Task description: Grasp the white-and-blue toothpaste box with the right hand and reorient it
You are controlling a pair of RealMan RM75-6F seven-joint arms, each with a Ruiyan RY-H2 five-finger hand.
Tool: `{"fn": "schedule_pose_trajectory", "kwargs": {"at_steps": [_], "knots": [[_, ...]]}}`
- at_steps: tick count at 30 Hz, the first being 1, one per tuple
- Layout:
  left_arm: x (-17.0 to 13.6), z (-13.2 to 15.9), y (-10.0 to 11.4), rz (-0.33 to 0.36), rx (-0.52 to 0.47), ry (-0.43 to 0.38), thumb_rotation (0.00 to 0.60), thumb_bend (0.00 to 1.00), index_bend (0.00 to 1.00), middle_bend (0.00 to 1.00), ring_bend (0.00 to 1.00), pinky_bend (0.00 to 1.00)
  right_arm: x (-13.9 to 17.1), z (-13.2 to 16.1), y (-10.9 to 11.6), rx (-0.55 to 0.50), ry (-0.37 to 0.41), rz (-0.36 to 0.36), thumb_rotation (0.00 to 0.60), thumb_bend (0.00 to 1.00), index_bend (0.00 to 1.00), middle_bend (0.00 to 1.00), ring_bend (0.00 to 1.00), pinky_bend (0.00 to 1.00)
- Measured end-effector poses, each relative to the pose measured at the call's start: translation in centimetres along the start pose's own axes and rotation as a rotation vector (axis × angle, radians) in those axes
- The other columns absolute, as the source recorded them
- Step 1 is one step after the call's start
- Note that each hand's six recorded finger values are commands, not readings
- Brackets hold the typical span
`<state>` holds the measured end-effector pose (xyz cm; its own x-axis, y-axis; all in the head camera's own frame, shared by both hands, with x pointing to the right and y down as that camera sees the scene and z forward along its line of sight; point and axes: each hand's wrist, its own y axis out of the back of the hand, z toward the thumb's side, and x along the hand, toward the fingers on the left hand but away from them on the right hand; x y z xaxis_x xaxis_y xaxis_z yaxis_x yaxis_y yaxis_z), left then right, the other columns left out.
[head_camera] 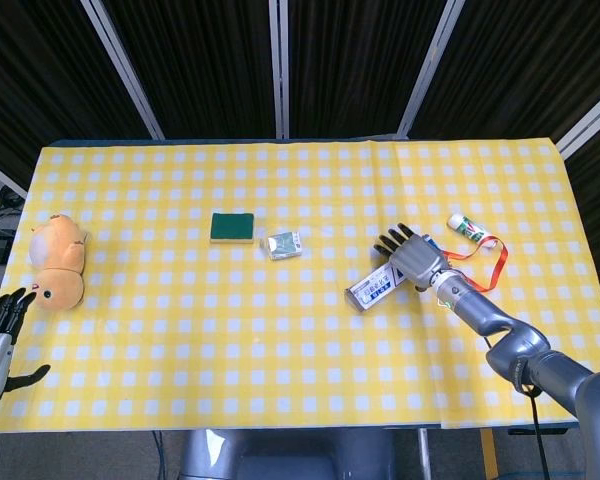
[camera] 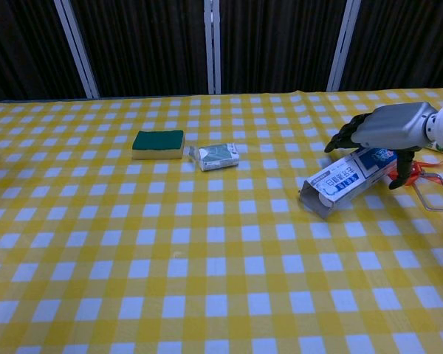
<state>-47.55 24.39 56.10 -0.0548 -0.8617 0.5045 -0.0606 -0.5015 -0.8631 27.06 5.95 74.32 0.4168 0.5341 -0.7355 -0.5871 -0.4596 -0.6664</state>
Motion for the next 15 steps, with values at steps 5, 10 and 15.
{"fn": "schedule_pose_trajectory", "kwargs": {"at_steps": [5,10,15], "knots": [[0.0,0.1,-0.1,-0.002,0.001,-0.002,0.600,0.00,0.00,0.00,0.00,0.00,-0.2,0.2,0.1,-0.059,-0.008,-0.011,0.600,0.28,0.51,0.49,0.28,0.26],[-0.1,0.4,-0.1,-0.001,0.001,-0.009,0.600,0.00,0.00,0.00,0.00,0.00,0.2,0.2,0.9,-0.136,-0.013,-0.071,0.600,0.33,0.53,0.52,0.36,0.33],[-0.3,0.7,0.2,0.005,-0.008,-0.020,0.600,0.00,0.00,0.00,0.00,0.00,1.2,-0.5,2.1,-0.195,-0.018,-0.141,0.600,0.34,0.54,0.53,0.38,0.35]]}}
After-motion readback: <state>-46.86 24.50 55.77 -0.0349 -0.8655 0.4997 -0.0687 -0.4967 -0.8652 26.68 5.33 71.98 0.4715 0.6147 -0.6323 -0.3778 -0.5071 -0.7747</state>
